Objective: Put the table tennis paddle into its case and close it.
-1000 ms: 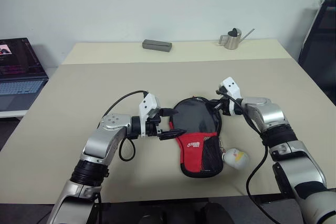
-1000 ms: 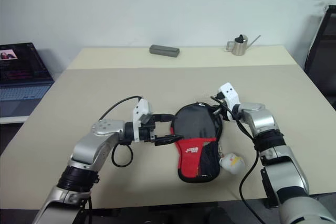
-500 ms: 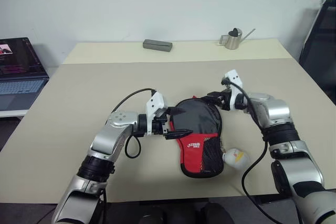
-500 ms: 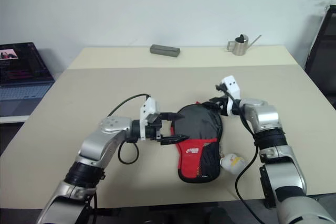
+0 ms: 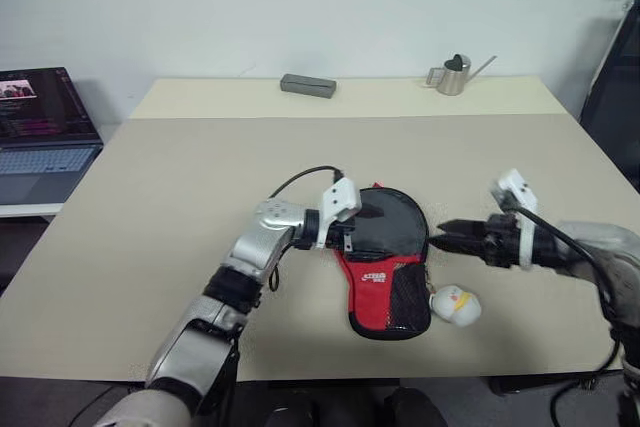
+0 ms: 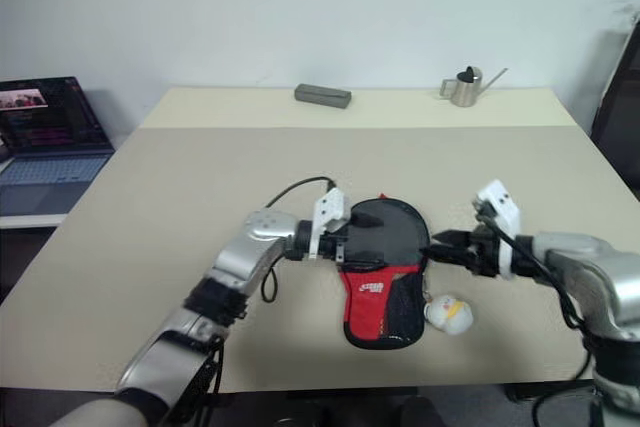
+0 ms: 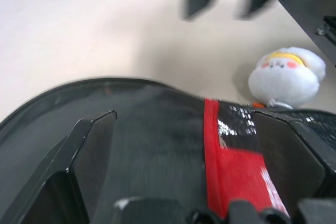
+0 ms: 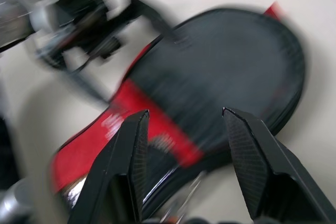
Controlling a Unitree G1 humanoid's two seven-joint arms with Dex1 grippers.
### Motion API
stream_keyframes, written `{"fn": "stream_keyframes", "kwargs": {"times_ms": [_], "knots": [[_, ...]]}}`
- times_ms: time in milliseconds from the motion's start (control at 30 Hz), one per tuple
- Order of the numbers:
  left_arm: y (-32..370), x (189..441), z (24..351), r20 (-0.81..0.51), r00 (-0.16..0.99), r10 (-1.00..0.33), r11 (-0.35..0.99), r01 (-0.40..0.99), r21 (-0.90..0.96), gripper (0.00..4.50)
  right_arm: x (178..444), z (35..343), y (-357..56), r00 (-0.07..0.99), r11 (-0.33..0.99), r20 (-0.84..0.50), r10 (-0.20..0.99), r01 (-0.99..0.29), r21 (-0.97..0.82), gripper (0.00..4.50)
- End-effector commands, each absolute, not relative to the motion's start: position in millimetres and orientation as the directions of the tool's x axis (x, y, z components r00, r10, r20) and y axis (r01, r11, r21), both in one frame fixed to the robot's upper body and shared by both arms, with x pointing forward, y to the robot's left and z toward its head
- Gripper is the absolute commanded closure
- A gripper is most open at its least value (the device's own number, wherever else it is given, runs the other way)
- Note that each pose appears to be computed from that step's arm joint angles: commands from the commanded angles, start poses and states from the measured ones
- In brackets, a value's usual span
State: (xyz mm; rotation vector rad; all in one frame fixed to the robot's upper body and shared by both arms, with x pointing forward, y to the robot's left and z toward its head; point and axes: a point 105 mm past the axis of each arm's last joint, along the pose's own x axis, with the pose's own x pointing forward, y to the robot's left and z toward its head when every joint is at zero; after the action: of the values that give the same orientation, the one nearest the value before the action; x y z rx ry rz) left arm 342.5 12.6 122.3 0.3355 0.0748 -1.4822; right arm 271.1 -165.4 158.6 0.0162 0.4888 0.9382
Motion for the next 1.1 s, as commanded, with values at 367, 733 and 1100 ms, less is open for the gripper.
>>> {"fn": "stream_keyframes", "kwargs": {"times_ms": [367,733,1100], "knots": [[-7,351,93,-0.355,0.094,-0.930,-0.002,0.965,0.261,0.00,231,147,-167,0.464,0.600,-0.473,0.749,-0.778,0.185,2.11],[-8,349,88,-0.357,0.085,-0.930,-0.010,0.967,0.256,0.00,235,126,-189,0.480,0.635,-0.556,0.678,-0.764,0.114,0.82],[-5,351,88,-0.359,0.098,-0.928,0.002,0.966,0.259,0.00,235,100,-185,0.443,0.619,-0.594,0.672,-0.776,0.122,0.04]]}}
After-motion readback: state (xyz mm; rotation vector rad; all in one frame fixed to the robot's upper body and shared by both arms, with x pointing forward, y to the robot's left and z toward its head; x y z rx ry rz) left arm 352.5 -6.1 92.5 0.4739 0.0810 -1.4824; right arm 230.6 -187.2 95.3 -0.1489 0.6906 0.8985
